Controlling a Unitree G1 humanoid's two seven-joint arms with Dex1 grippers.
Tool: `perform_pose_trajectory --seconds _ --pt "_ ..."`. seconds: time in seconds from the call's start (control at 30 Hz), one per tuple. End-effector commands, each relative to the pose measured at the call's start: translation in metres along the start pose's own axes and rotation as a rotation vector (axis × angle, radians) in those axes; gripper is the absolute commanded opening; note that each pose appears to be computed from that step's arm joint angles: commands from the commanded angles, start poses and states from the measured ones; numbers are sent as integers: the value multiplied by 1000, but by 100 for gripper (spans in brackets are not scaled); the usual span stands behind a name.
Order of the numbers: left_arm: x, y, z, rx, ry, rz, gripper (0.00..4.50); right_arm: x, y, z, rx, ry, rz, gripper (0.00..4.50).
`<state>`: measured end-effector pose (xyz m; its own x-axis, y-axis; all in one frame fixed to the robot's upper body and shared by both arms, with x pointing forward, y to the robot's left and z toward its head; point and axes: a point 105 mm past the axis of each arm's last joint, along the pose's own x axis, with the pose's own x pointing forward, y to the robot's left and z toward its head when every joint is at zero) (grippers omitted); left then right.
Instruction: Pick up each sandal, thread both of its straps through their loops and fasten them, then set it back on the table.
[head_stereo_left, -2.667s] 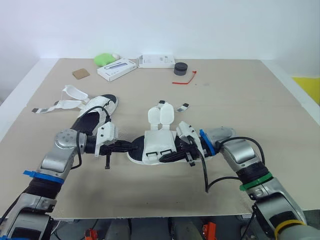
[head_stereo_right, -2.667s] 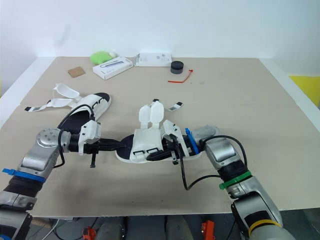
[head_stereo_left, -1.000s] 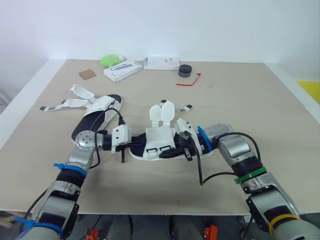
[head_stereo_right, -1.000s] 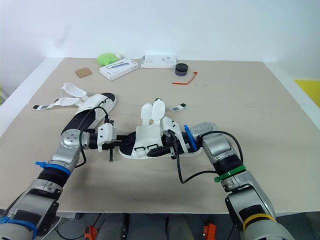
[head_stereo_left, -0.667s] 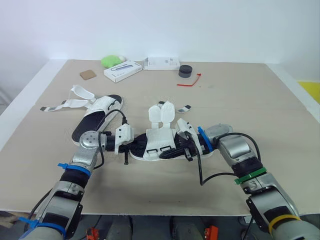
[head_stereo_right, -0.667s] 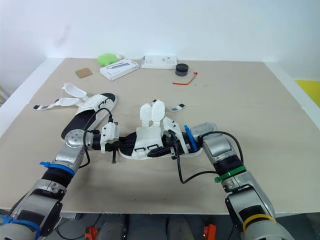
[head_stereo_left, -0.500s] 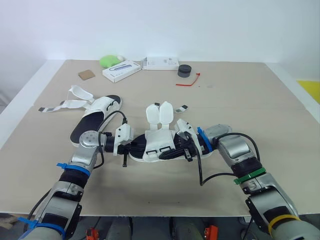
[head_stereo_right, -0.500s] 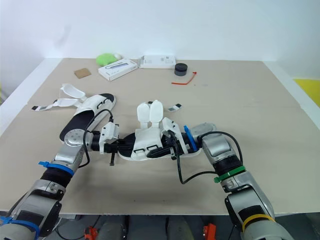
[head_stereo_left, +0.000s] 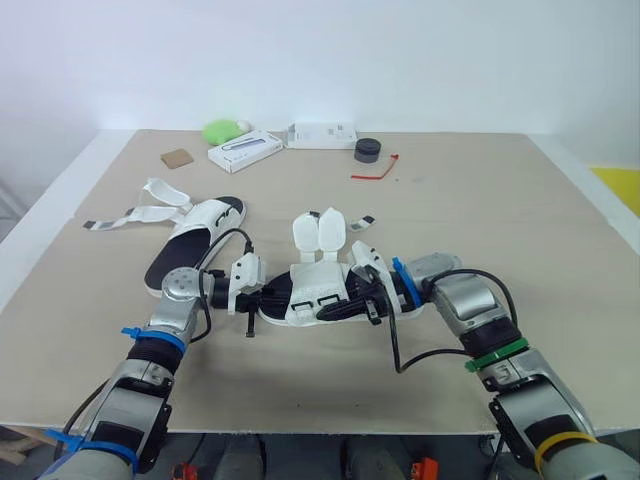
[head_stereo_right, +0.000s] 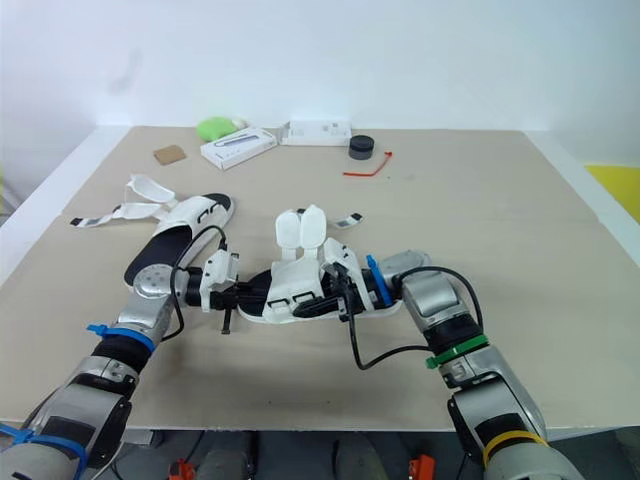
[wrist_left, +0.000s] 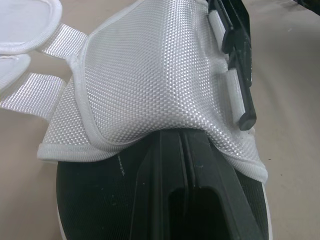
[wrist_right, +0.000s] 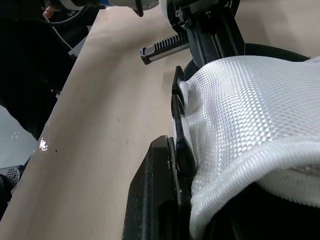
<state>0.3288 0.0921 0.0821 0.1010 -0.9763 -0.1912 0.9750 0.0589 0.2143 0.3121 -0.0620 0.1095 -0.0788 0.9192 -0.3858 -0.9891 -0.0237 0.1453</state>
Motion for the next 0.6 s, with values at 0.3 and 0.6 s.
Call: perform_pose_trajectory --seconds 0.3,0.6 --pt "-10 -57 -80 -218 315 -210 6 -6 3 30 -82 -97 -18 0" --pt "-8 -56 -75 -226 290 -219 0 -16 -2 34 -35 -120 -25 104"
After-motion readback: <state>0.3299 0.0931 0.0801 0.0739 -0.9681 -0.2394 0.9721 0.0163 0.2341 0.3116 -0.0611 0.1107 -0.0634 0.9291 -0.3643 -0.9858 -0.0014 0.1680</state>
